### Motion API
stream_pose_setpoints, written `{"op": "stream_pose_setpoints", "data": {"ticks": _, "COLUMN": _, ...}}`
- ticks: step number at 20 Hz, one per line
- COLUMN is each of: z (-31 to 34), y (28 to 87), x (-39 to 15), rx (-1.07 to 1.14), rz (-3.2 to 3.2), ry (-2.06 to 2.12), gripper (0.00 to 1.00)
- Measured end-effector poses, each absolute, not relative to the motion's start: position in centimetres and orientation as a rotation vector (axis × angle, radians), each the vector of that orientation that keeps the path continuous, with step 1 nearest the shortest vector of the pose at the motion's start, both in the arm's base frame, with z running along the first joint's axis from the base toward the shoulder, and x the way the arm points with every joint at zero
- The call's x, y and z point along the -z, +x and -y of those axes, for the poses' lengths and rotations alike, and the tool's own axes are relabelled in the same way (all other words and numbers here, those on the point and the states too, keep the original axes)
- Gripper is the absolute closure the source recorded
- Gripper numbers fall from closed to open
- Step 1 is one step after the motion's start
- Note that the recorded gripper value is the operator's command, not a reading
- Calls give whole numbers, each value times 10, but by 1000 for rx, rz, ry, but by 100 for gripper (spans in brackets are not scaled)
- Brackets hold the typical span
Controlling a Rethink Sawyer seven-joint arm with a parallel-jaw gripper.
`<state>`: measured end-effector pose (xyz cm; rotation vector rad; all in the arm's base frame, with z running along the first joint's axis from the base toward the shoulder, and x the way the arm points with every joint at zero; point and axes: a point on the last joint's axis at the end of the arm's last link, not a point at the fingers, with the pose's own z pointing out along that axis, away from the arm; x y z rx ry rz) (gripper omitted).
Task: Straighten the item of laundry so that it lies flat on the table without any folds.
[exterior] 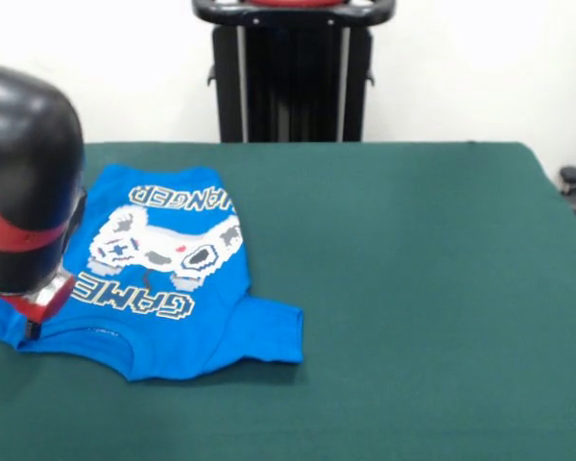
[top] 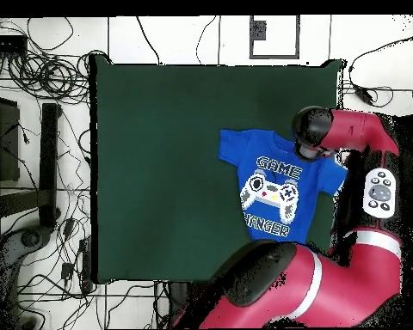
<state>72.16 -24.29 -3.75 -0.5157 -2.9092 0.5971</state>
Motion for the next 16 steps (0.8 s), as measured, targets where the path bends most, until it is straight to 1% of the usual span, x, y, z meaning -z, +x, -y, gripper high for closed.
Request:
{"op": "stream_pose_setpoints", "data": {"ticks": 8, "z": 235, "y": 712, "x": 6, "rx": -619, "rz": 3098, "ry": -445, "gripper": 0}}
{"op": "stream_pose_setpoints", "data": {"ticks": 16, "z": 224, "y": 700, "x": -14, "rx": -625, "rz": 3088, "ry": -439, "gripper": 0}}
